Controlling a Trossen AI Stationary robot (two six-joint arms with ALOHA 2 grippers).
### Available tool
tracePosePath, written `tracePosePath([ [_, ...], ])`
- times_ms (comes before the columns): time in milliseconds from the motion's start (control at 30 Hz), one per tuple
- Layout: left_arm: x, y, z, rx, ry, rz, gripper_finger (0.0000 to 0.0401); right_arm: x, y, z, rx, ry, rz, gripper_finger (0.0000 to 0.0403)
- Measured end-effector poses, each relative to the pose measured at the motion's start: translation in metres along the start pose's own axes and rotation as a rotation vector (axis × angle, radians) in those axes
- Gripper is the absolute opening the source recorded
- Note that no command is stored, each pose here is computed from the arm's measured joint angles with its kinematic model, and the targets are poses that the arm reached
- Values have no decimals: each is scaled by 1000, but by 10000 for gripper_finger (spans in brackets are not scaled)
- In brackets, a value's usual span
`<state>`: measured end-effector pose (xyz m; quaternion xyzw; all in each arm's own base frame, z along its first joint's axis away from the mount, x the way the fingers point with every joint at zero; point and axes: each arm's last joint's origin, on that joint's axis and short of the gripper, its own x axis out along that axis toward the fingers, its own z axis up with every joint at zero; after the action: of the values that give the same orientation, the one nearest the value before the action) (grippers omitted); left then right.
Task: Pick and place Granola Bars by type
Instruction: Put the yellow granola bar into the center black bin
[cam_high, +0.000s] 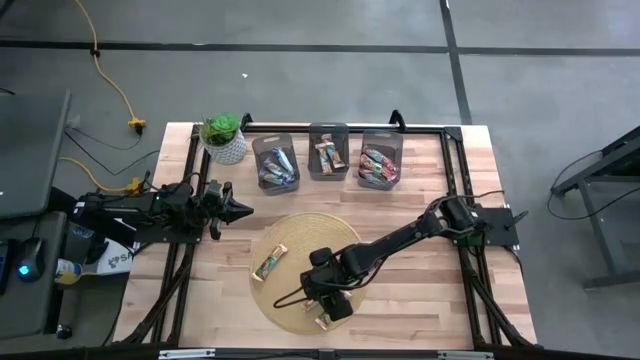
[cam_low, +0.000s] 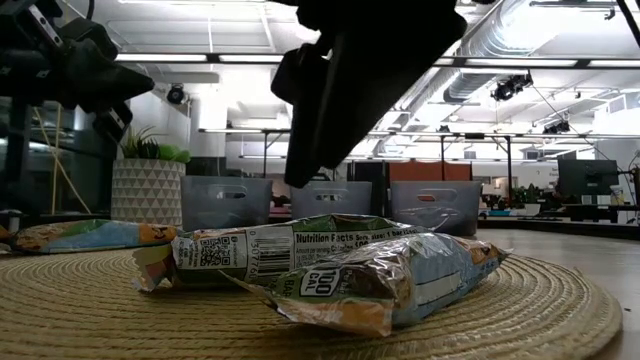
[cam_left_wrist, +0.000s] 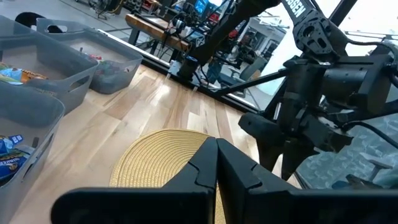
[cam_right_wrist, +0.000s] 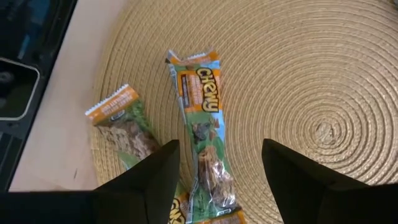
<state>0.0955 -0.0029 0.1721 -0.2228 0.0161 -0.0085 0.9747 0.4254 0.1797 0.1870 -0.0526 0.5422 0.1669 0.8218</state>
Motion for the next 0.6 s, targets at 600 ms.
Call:
tracePosePath([
  [600,0,0,0,0,0,0,1,21,2,-17,50,1,15,213],
])
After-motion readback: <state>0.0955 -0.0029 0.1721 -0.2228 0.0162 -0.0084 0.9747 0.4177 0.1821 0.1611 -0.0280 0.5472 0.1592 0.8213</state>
